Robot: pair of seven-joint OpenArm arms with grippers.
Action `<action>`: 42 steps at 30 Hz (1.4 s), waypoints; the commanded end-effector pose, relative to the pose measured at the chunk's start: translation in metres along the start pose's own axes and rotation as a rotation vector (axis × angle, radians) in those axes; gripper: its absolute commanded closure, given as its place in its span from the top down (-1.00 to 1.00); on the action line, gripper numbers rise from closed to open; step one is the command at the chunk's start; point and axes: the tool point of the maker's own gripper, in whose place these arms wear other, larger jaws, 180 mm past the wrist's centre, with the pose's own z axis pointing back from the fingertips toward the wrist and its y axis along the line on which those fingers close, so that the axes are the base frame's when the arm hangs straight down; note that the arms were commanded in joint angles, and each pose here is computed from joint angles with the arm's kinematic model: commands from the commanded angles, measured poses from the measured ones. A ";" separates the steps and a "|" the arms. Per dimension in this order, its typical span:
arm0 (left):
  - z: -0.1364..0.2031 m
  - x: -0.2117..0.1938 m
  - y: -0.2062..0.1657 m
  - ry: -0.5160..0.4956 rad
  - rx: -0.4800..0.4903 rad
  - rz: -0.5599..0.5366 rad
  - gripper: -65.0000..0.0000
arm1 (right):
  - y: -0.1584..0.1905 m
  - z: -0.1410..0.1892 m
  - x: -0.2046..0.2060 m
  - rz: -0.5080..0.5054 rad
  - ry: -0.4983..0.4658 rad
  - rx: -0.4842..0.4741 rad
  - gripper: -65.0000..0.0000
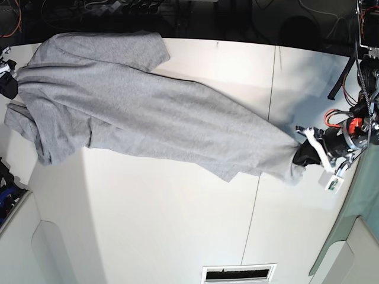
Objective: Layout the t-shirt on the table in an organized manner, then fold the t-shirt properly
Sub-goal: 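Pull the shirt edge with the left gripper to stretch the body flat, then regrasp the shirt with the left gripper and drag it toward the hem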
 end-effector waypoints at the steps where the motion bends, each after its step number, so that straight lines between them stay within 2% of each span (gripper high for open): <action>1: 0.013 0.006 0.004 -0.029 0.013 -0.019 -1.00 | 0.003 0.003 0.018 0.022 -0.053 0.014 -0.52; 6: 0.048 -0.026 0.010 -0.001 0.072 0.011 -1.00 | 0.004 0.001 0.022 0.025 -0.060 0.016 -0.52; 9: 0.061 -0.051 0.012 0.050 0.093 0.034 -1.00 | 0.007 -0.002 0.028 0.029 -0.076 0.022 -0.52; 13: 0.066 -0.080 -0.002 0.112 0.050 0.033 -1.00 | 0.010 -0.005 0.034 0.031 -0.090 0.029 -0.52; 14: 0.065 -0.082 -0.005 0.113 0.041 0.036 -0.93 | 0.011 -0.006 0.036 0.032 -0.094 0.031 -0.52; 16: 0.064 -0.082 -0.008 0.104 0.034 0.047 -0.57 | 0.015 -0.009 0.038 0.035 -0.096 0.043 -0.52; 18: 0.063 -0.073 -0.009 0.069 0.021 0.057 -0.32 | 0.021 -0.013 0.034 0.040 -0.083 0.059 -0.52; 19: 0.063 -0.068 -0.010 0.050 0.020 0.053 -0.27 | 0.025 -0.015 0.031 0.045 -0.073 0.069 -0.52; 27: 0.056 0.023 -0.002 -0.229 0.051 -0.036 -0.26 | 0.068 -0.039 -0.004 0.101 0.049 0.181 -0.52; 30: 0.041 0.043 -0.003 -0.256 0.067 -0.072 -0.26 | 0.082 -0.045 -0.016 0.128 0.084 0.211 -0.52; 34: -0.003 0.048 -0.006 -0.222 0.057 -0.116 -0.25 | 0.099 -0.056 -0.025 0.160 0.106 0.232 -0.52; 38: -0.056 0.042 -0.009 -0.136 0.042 -0.130 0.07 | 0.103 -0.058 -0.030 0.159 0.110 0.235 -0.52; 42: -0.104 0.035 -0.012 -0.054 0.020 -0.067 0.11 | 0.104 -0.058 -0.030 0.158 0.111 0.235 -0.42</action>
